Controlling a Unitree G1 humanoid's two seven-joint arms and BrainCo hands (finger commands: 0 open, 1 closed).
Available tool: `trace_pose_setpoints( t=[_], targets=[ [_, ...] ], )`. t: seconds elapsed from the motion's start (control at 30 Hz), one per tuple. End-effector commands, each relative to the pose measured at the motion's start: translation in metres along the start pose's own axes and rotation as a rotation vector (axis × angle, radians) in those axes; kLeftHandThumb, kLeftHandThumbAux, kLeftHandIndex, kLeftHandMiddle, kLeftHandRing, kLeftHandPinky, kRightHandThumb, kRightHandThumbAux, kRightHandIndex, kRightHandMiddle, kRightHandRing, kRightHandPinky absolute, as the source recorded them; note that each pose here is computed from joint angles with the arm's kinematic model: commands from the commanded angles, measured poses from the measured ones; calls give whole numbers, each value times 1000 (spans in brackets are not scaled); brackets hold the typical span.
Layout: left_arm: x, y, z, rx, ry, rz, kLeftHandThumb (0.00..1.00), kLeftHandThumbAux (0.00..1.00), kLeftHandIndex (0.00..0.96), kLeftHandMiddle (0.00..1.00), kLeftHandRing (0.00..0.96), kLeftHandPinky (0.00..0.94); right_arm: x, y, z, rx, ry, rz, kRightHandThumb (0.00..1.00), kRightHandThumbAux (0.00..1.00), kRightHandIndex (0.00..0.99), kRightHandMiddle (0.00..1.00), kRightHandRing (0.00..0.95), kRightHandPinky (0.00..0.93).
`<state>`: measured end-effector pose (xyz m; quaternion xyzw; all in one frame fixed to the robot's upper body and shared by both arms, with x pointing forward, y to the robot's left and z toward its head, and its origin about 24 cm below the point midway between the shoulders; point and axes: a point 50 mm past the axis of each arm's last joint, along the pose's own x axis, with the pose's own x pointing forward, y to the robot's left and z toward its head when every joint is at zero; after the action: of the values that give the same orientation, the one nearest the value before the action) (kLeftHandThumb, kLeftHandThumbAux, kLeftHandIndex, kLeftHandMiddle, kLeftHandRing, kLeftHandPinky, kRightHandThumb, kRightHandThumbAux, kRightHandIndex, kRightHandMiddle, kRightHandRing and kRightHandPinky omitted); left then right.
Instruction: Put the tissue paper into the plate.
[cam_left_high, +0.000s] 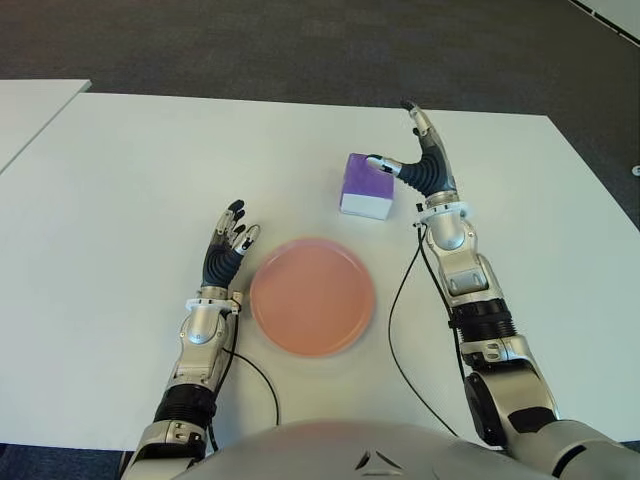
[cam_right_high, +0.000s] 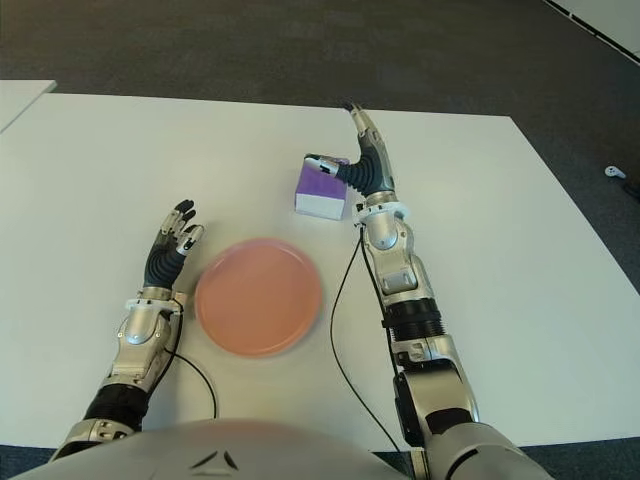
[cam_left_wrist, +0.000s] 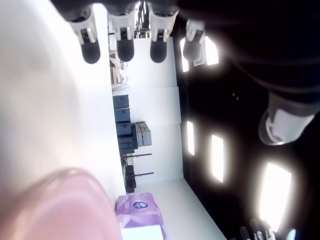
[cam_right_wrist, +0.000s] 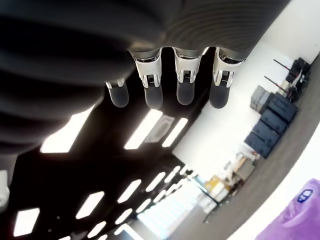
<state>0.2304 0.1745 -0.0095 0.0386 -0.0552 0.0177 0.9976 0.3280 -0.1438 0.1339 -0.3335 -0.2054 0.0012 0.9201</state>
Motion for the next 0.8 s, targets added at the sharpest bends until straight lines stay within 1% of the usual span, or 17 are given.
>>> trace_pose_setpoints(
  t=[0.03, 0.1, 0.2, 0.23, 0.33, 0.5, 0.8],
  targets=[
    [-13, -2, -14, -4, 70, 3, 0, 452, 0, 0, 0, 0, 4, 8, -4, -36, 10, 51, 261, 431, 0, 0, 0, 0],
    [-13, -2, -14, -5, 70, 3, 0, 454, 0, 0, 0, 0, 5, 10, -5, -39, 7, 59, 264, 421, 0, 0, 0, 0],
    [-13, -3, -14, -5, 65, 3, 0, 458, 0, 0, 0, 0, 9, 16, -5, -56, -17, 128, 264, 403, 0, 0, 0, 0],
    [-13, -3, -13, -3, 65, 4, 0, 458, 0, 0, 0, 0, 10, 23, -13, -66, -8, 162, 263, 395, 0, 0, 0, 0],
    [-13, -3, -13, 0, 64, 5, 0, 458, 0, 0, 0, 0, 10, 36, -32, -100, 17, 232, 255, 374, 0, 0, 0, 0],
    [-13, -3, -13, 1, 63, 4, 0, 458, 0, 0, 0, 0, 14, 49, -38, -219, 9, 325, 241, 357, 0, 0, 0, 0],
    [-12, -4, -14, -3, 66, 3, 0, 457, 0, 0, 0, 0, 16, 61, -51, -396, 18, 435, 249, 381, 0, 0, 0, 0]
  ],
)
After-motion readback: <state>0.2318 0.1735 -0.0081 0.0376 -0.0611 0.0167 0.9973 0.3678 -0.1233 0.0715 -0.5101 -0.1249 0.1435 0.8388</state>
